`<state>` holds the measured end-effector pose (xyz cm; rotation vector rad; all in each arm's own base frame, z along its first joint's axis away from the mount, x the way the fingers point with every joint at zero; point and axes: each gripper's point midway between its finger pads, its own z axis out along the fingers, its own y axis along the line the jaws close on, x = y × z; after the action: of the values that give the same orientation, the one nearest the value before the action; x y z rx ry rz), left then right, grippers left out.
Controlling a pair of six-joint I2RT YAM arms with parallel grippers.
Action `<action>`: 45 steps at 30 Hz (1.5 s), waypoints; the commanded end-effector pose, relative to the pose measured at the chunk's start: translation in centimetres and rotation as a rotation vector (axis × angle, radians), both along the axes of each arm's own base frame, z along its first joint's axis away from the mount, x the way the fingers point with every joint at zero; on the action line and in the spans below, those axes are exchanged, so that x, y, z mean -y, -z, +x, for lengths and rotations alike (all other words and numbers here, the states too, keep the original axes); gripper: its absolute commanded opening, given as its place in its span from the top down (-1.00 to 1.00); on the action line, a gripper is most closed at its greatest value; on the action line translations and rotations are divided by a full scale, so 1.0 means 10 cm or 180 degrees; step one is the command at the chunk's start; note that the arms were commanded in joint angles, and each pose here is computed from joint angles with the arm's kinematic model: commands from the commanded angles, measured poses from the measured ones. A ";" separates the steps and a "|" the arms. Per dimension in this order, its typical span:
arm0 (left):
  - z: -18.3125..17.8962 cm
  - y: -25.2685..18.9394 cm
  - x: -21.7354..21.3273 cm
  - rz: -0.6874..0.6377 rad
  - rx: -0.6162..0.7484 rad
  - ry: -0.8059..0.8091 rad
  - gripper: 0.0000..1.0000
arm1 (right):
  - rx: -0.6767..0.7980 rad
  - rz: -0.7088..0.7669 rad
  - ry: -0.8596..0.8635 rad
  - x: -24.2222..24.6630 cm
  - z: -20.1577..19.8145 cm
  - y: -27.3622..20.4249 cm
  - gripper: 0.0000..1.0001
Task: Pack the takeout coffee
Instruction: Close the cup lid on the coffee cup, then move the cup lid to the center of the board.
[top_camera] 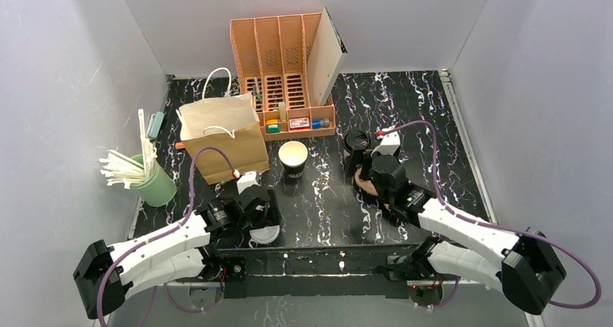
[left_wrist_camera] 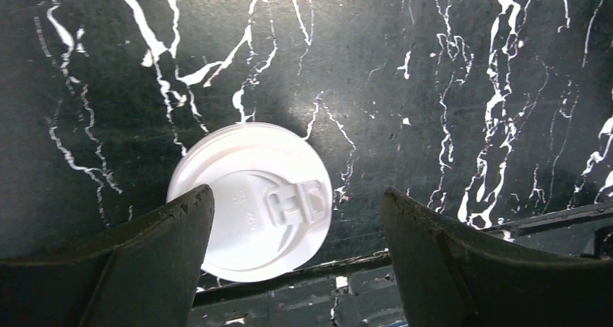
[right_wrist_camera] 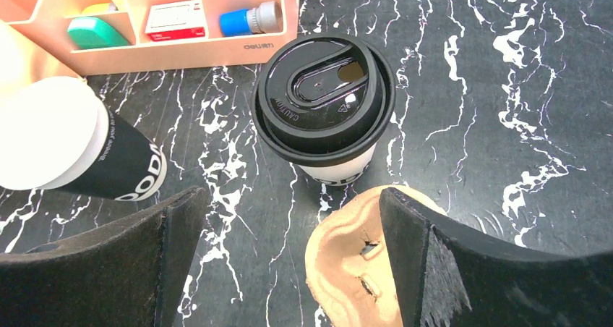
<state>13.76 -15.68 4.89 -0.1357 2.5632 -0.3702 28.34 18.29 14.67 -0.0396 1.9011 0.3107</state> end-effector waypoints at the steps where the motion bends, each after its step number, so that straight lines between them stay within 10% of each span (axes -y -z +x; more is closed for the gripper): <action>1: 0.00 0.08 0.08 -0.0106 -0.0024 -0.0031 -0.65 | -0.0028 -0.0036 -0.0113 0.05 -0.12 -0.06 -0.96; 26: 0.93 -0.44 1.42 -0.0390 0.0612 0.0700 -0.69 | -0.0660 0.0274 -0.0884 -0.16 -0.69 -0.16 -0.85; 45: 0.29 -0.80 0.10 -0.0087 0.0363 0.0344 -0.56 | -0.0575 -0.0538 -0.2281 -1.31 -1.18 0.25 -0.97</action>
<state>18.92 -20.88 14.47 0.0715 2.3762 -0.5387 15.48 26.98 9.76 -0.7203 2.2060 0.6784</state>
